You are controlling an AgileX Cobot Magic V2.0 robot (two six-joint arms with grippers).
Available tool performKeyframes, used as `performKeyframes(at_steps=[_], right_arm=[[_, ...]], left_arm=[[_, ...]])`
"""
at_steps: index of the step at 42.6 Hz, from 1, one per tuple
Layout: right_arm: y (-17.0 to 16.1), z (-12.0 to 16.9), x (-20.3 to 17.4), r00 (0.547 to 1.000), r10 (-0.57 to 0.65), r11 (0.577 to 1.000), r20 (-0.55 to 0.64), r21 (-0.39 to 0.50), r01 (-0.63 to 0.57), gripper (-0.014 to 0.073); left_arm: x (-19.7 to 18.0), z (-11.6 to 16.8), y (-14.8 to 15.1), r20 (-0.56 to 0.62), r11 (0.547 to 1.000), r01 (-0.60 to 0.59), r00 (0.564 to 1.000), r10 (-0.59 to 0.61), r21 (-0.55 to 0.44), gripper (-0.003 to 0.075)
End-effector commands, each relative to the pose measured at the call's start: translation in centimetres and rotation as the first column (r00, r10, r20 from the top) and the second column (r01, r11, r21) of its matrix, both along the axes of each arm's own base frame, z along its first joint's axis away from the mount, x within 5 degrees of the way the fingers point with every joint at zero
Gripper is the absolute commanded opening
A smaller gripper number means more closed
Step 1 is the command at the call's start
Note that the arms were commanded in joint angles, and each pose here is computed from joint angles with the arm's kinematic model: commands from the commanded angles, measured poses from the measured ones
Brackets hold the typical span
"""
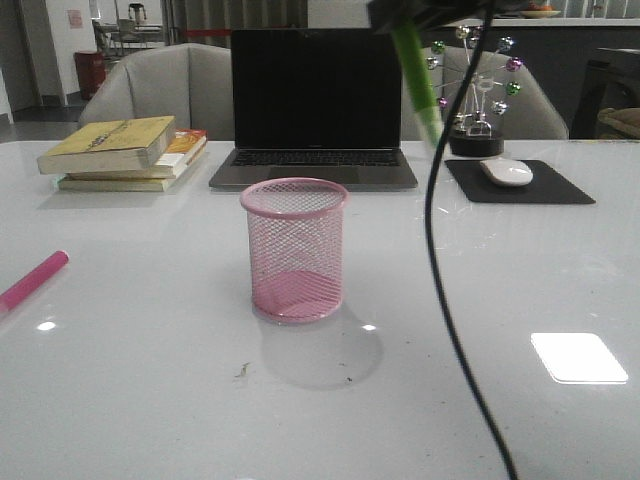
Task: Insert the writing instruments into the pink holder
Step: 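Lift the green marker upright with the right gripper toward the holder, then lower the green marker into the pink holder and open the right gripper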
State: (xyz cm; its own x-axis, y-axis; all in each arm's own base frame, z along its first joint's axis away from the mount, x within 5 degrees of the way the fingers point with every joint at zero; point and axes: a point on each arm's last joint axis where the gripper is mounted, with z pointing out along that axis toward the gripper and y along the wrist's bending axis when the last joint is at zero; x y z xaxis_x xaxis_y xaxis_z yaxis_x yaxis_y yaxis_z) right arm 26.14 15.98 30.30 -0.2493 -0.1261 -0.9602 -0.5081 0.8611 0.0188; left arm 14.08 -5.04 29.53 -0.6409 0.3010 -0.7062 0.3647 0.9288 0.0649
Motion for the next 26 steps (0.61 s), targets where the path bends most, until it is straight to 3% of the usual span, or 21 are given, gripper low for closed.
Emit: performKeyframes(at_steps=[1,15,26], right_arm=[[1.2,2.2,-0.8,0.967,0.006,0.990,0.254,0.138,-0.042,0.0163],[3.5,-1.3,1.2,0.907,-0.033,0.970,0.420,0.233,-0.073,0.0163],[5.3,-4.7,2.3,0.854,0.048,0.968,0.519,0.185,-0.167,0.0163]], left_arm=[[0.5,1.4,-0.4,0.094,0.999,0.014,0.995,-0.011,-0.038,0.0547],[0.5,1.4,-0.4,0.094,0.999,0.014,0.995,-0.011,-0.038,0.0547],[0.5,1.4,-0.4,0.094,0.999,0.014,0.995,-0.011,-0.038,0.0547]])
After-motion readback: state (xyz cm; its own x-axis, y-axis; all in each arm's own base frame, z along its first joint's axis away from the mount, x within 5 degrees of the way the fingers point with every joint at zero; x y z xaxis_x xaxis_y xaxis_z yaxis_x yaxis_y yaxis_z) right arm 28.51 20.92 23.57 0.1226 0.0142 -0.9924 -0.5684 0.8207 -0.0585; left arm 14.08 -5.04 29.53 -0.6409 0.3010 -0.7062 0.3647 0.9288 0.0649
